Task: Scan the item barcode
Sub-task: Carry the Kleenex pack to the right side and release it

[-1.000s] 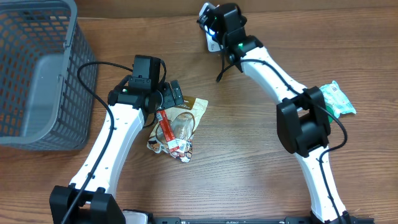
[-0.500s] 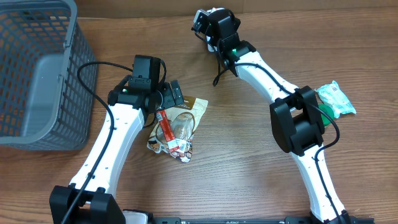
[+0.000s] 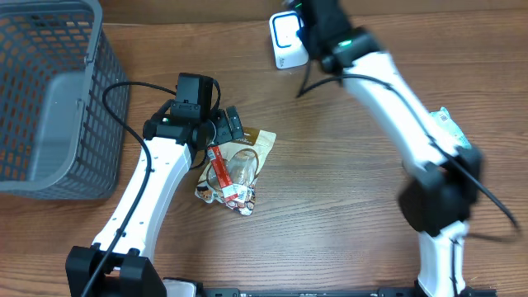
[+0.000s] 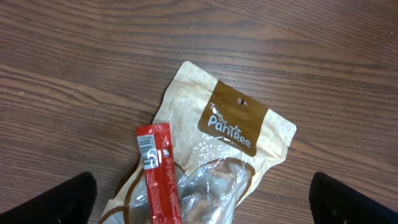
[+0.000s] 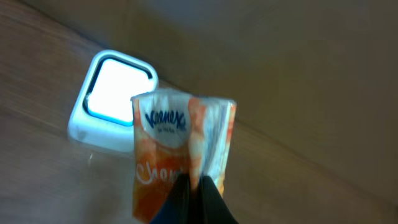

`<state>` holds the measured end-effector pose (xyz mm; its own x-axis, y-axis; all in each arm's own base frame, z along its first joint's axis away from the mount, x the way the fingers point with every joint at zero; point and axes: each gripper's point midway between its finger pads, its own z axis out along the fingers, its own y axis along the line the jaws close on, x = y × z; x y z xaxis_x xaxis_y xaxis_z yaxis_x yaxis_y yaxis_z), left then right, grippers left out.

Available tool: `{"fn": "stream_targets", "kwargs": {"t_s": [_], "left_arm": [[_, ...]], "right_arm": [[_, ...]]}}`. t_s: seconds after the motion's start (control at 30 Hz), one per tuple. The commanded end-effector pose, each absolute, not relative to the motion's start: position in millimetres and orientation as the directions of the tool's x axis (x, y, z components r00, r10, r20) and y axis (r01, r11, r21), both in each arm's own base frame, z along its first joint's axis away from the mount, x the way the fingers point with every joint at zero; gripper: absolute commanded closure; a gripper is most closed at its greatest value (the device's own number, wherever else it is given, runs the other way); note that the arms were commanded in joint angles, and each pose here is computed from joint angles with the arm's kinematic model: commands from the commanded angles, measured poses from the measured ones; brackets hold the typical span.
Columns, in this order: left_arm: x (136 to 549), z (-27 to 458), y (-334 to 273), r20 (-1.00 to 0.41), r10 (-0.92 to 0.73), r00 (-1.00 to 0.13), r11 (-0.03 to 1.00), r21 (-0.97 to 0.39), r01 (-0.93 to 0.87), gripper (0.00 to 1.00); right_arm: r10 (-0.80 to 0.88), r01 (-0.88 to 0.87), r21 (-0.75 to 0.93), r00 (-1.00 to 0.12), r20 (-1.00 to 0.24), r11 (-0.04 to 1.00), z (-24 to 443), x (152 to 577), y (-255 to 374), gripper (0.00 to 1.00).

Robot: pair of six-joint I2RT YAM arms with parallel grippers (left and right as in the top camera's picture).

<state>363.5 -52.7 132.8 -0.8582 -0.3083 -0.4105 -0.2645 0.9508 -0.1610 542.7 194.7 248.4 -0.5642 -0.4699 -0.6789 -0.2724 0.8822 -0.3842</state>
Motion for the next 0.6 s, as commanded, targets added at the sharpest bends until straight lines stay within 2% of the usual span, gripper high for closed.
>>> {"fn": "stream_targets", "kwargs": {"t_s": [0.0,0.13,0.23,0.47,0.57], "left_arm": [[368,143,-51,-0.441,-0.288,-0.85,0.957,-0.152,-0.246,0.0],[368,143,-51,-0.441,-0.288,-0.85,0.957,-0.152,-0.246,0.0],[368,143,-51,-0.441,-0.288,-0.85,0.957,-0.152,-0.246,0.0],[368,142,-51,-0.44,-0.288,-0.85,0.957,-0.152,-0.246,0.0],[368,143,-51,-0.441,-0.288,-0.85,0.957,-0.152,-0.246,0.0]], "right_arm": [[-0.167,-0.11,-0.126,-0.678,-0.715,0.986,276,512,157,0.96],[-0.041,-0.041,-0.011,-0.879,-0.474,0.999,235,461,117,0.96],[0.038,0.04,0.0,-0.951,-0.307,0.999,205,435,83,0.96],[0.163,0.17,-0.047,-0.978,-0.131,0.984,141,411,20,0.96],[0.197,0.203,-0.057,-0.976,-0.097,0.978,113,405,5,0.92]]}}
